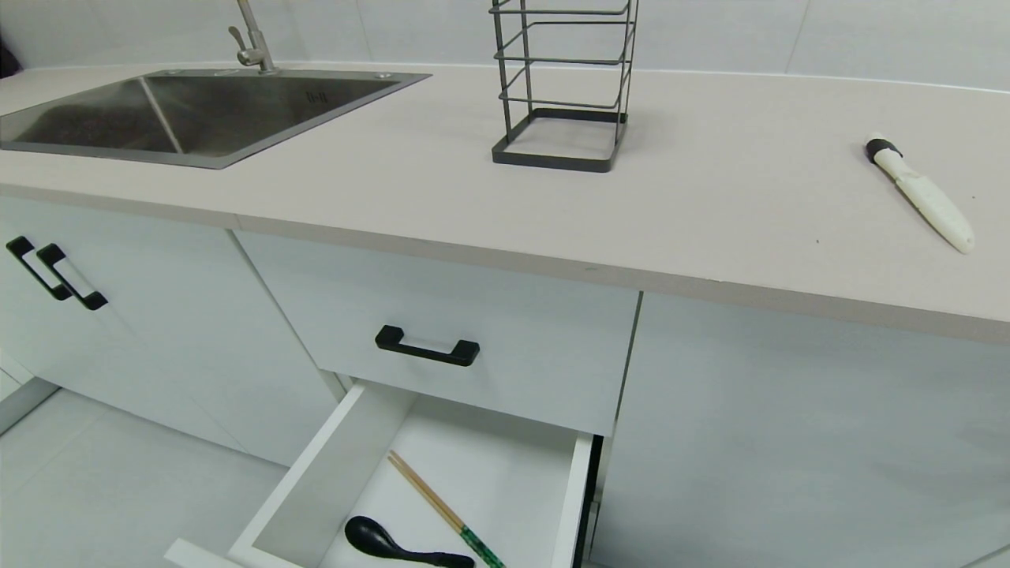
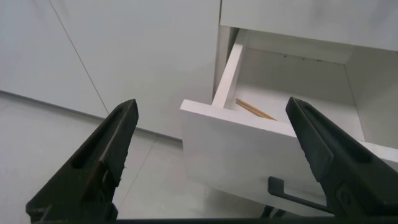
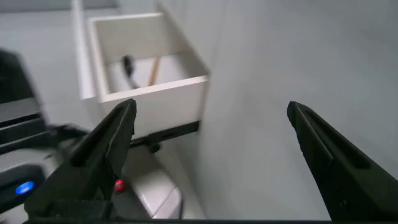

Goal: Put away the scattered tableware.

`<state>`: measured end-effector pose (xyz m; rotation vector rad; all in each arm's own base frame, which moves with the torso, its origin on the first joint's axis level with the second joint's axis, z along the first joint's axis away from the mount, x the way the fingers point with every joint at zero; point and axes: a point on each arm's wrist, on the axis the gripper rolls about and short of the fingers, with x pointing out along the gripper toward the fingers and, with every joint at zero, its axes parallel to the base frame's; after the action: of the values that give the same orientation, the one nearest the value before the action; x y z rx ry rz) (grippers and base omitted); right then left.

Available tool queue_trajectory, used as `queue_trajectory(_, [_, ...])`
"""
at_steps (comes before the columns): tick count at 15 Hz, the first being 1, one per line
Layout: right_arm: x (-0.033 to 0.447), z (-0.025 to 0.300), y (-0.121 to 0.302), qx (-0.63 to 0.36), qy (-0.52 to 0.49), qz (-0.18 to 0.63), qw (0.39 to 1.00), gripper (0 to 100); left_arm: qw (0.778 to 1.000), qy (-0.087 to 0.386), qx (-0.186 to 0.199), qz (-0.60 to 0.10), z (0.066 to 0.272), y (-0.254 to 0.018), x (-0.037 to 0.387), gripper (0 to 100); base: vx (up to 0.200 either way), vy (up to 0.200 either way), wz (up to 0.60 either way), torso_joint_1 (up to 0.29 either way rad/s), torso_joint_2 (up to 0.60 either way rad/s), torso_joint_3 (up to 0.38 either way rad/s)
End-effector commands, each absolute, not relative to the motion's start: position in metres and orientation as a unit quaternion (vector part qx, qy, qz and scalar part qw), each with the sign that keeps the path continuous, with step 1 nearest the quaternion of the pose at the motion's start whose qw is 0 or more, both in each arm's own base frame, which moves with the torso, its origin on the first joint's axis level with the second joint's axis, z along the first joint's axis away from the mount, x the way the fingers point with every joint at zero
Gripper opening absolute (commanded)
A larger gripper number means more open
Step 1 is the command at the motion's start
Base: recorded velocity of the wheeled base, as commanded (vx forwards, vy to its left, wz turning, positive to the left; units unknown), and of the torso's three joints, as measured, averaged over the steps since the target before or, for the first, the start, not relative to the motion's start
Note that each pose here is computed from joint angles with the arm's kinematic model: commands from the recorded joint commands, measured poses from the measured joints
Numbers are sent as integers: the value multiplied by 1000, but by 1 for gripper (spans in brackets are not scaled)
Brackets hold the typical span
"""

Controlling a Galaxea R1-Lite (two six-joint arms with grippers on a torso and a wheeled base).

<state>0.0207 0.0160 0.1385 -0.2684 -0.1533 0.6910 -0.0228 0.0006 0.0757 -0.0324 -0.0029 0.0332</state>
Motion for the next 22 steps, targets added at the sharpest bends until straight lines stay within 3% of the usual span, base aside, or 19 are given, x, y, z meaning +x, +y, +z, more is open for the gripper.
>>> queue_trajectory(1, [-2,128,7,-139,-126,244,951,100,1000,-1,-16,17,76,1,-23,100,0,0,0,0,0,0])
queue_trajectory(5, [-21,120,8,-156,-163,109,968,100,1000,-2,-15,17,76,1,-23,100,0,0,0,0,0,0])
queue_trajectory(11, [-24,85,7,-77,-53,153,984,100,1000,-3,-19,17,76,1,-23,100,0,0,0,0,0,0])
queue_trajectory(13, [-24,82,7,-73,-44,151,985,100,996,-85,-19,0,109,0,-30,100,0,0,0,0,0,0])
queue_trajectory(14, [-24,82,7,-72,-41,147,986,100,997,-67,-18,-24,129,-1,-32,100,0,0,0,0,0,0])
queue_trajectory(16, [-23,81,4,-65,-32,85,994,100,995,13,-20,-94,145,-2,-31,100,0,0,0,0,0,0])
queue_trajectory(17, [-23,81,4,-64,-31,78,994,100,995,21,-21,-99,145,-2,-31,100,0,0,0,0,0,0])
queue_trajectory(18, [-23,76,1,-55,-5,34,998,100,987,79,-26,-137,141,-3,-32,100,0,0,0,0,0,0])
queue_trajectory(19, [-23,77,1,-54,-7,33,998,100,983,97,-28,-151,138,-4,-32,100,0,0,0,0,0,0])
queue_trajectory(20, [-23,76,1,-54,-6,33,998,100,972,145,-37,-184,130,-5,-27,100,0,0,0,0,0,0])
queue_trajectory(21, [-23,76,1,-53,-6,33,998,100,969,157,-39,-187,128,-6,-24,100,0,0,0,0,0,0])
queue_trajectory(22, [-23,76,1,-53,-6,34,998,100,960,205,-44,-186,123,-6,-14,100,0,0,0,0,0,0])
